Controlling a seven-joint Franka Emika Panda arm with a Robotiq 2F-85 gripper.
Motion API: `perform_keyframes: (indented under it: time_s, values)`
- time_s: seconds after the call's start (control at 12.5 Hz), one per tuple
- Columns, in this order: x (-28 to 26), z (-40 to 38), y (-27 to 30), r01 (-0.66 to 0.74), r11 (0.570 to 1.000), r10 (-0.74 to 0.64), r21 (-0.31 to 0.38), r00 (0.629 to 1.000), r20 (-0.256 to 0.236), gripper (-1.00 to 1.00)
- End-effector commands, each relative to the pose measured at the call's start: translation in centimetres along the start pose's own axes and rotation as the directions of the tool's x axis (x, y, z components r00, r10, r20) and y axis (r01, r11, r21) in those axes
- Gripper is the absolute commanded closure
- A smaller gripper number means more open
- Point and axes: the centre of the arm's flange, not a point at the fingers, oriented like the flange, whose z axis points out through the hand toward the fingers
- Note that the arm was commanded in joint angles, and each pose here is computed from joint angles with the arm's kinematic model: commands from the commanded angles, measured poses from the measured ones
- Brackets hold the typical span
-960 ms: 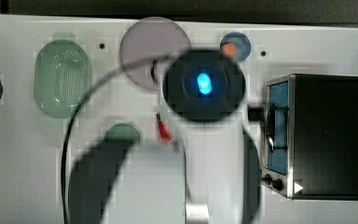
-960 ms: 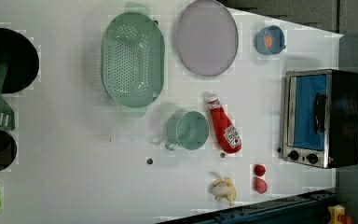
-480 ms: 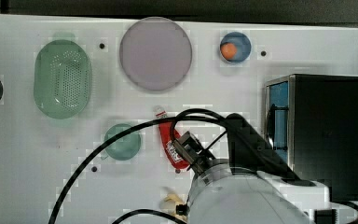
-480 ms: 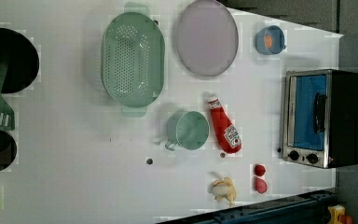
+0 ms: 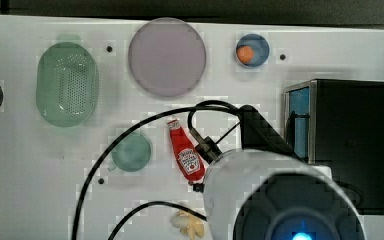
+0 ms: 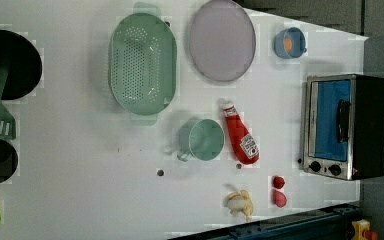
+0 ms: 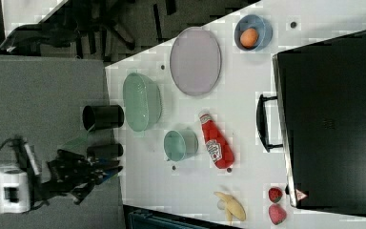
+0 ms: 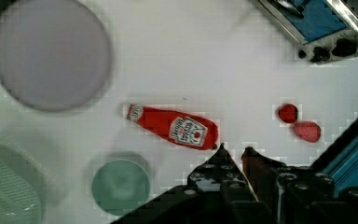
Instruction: Flap open oven.
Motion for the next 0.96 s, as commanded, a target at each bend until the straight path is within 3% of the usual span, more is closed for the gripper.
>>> perform_keyframes:
  time_s: [0.08,0.4,0.72,0.96]
  values:
    - [0.6,1.3,0.6,0.002,1.000,-0.001,-0.019,1.000,0.027,0.65]
    - [3.2,4.0,1.3,0.206,0.979,-0.205,-0.017,0.978,0.026,0.65]
    - [6.8,7.5,3.5,0.424,0.905,-0.423,0.006,0.904,-0.051,0.65]
    - [8.9,10.6,5.7,0.507,0.862,-0.505,0.017,0.861,-0.065,0.65]
